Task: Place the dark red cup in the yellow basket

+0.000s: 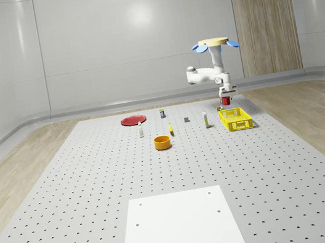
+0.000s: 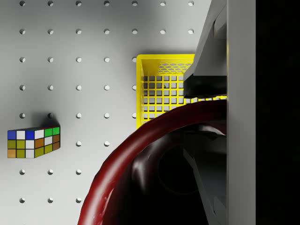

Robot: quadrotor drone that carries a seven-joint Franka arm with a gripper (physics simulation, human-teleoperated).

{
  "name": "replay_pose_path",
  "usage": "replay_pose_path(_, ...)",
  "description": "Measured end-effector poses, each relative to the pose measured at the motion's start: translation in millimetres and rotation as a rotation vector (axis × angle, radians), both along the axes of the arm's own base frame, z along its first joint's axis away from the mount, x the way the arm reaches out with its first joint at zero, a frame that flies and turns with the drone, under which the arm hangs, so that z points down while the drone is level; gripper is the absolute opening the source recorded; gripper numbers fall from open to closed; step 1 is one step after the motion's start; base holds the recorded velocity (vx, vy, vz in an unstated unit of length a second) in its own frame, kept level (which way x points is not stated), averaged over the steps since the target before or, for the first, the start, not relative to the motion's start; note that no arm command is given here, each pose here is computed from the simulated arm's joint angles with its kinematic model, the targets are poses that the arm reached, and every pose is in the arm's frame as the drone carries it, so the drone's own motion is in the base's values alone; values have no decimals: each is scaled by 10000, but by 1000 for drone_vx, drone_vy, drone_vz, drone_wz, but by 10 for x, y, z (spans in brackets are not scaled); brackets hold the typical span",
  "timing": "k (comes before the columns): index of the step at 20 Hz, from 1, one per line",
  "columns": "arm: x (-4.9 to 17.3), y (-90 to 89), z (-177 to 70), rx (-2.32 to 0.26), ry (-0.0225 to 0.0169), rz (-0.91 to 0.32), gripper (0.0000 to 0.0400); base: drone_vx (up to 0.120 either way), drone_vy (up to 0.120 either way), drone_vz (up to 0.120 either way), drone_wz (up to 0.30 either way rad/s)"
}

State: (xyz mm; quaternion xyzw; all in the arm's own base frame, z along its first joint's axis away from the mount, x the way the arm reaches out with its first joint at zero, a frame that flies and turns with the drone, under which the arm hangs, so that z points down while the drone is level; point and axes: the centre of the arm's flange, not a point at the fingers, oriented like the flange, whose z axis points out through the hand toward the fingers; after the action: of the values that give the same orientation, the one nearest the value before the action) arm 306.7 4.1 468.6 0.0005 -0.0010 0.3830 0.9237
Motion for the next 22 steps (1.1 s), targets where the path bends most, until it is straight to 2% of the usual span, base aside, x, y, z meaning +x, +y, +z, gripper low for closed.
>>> replay_pose_path(6,0,0,0,0,0,0,100,120,0,-20,0)
replay_pose_path(10,0,0,0,0,0,0,100,120,0,-120,0)
replay_pose_path(14,0,0,0,0,0,0,100,120,110,-90,0)
replay_pose_path(16,0,0,0,0,0,0,100,120,0,0,0)
replay_pose_path(22,0,0,0,0,0,0,100,120,0,-120,0)
